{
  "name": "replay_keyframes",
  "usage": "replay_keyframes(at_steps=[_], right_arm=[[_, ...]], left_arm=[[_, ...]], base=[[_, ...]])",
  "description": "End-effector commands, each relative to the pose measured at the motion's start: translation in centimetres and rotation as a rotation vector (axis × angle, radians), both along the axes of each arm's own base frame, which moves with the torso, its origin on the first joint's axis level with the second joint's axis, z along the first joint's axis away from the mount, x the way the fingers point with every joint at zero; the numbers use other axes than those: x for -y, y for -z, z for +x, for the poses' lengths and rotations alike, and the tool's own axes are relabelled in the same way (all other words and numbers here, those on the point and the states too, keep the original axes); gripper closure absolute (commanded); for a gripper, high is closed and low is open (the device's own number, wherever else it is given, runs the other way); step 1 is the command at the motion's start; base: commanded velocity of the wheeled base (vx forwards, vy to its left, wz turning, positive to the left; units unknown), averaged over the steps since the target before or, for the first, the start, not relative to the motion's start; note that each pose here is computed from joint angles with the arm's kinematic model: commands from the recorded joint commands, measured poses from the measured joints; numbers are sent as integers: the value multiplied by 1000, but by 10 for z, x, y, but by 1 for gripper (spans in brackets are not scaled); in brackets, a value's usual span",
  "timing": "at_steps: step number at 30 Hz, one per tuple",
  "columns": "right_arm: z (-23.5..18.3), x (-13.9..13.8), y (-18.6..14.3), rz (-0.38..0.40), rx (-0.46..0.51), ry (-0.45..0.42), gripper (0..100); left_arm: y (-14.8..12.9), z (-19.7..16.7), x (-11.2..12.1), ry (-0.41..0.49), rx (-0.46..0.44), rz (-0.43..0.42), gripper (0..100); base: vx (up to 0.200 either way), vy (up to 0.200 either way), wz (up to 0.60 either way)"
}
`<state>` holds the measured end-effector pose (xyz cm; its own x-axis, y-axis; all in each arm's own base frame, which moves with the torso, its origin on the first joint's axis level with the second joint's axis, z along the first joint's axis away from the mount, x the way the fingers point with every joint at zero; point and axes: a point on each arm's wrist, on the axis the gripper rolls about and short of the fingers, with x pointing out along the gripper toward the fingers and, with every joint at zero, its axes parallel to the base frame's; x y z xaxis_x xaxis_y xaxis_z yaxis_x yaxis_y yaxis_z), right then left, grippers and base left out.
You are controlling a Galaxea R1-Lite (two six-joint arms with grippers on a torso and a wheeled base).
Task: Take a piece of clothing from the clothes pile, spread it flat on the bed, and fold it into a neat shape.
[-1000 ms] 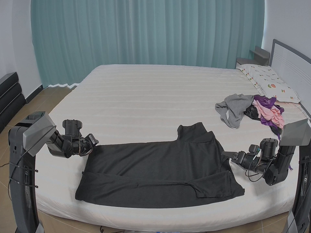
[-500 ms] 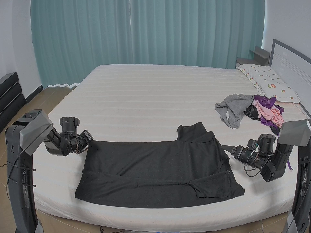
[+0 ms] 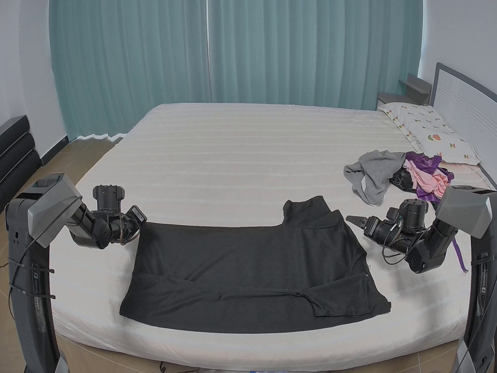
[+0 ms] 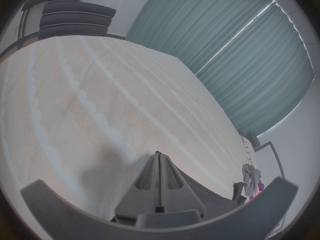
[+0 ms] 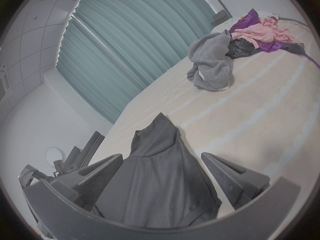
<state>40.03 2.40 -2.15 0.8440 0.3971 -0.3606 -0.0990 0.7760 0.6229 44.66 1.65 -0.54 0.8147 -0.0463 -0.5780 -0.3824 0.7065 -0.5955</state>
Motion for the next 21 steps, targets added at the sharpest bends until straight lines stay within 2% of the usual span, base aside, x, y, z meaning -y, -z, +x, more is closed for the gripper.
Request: replay_keyframes(at_steps=[1, 9, 13, 14, 17, 21], right_arm=[[18, -7, 2, -4, 10, 2, 0], [54, -30, -10, -27, -40, -16, 0], [65, -33, -12, -30, -61, -18, 0], [70, -33, -12, -38, -109, -18, 0], [82, -35, -20, -49, -113, -8, 0], [92, -40, -2, -63, -126, 0, 0]], left_arm=[[0, -2, -1, -2, -6, -1, 100], [-2, -6, -5, -11, -9, -6, 100], [-2, -6, -5, -10, -9, -6, 100], [-2, -6, -5, -10, -12, -7, 100], [-2, -6, -5, -10, -12, -7, 100], [-2, -6, -5, -11, -12, -6, 100]], base=[[0, 0, 0], [0, 0, 0], [0, 0, 0], [0, 0, 0], [0, 0, 0], [0, 0, 0]])
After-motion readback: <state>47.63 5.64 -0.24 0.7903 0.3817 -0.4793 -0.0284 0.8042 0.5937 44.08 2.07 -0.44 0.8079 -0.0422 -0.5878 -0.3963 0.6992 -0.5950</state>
